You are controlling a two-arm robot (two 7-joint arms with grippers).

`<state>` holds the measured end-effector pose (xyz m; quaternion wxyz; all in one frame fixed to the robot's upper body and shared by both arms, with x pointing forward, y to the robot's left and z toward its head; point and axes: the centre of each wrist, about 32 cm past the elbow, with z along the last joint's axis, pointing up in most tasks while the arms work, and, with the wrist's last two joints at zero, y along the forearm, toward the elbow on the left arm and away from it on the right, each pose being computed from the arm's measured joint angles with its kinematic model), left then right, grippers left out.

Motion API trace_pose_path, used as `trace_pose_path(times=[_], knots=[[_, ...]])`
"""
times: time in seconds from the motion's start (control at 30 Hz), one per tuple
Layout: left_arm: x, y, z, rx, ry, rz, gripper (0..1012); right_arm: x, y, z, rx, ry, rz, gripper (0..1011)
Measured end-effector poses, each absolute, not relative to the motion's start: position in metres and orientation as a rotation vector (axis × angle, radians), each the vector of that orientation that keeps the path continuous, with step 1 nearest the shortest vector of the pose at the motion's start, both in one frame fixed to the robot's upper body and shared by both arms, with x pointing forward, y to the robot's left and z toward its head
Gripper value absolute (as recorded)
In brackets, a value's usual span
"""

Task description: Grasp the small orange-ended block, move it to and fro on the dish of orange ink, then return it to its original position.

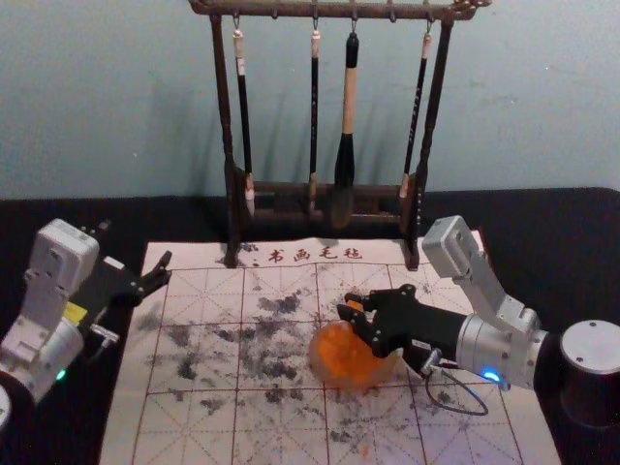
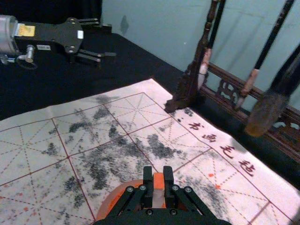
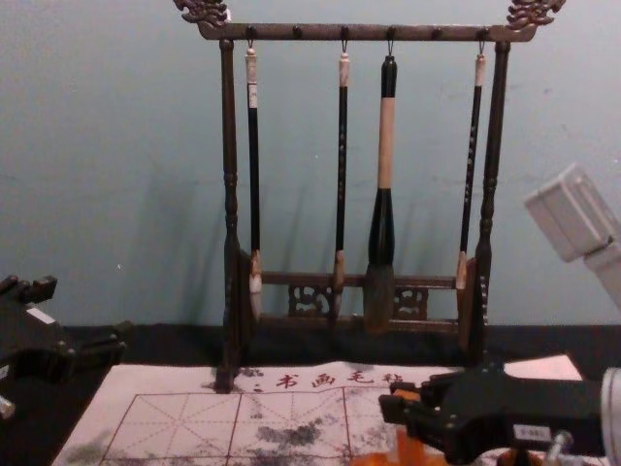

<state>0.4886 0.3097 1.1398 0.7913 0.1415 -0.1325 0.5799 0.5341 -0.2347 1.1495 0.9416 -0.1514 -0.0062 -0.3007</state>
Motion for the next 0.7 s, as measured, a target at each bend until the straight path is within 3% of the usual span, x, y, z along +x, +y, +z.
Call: trace_pose_path(times=[0.7], knots=[[0.489,0.31,1.14,0.304,-0.285,1.248,1001,0.515,-0.251,1.154,-0.298,0.006,-0.619,87]])
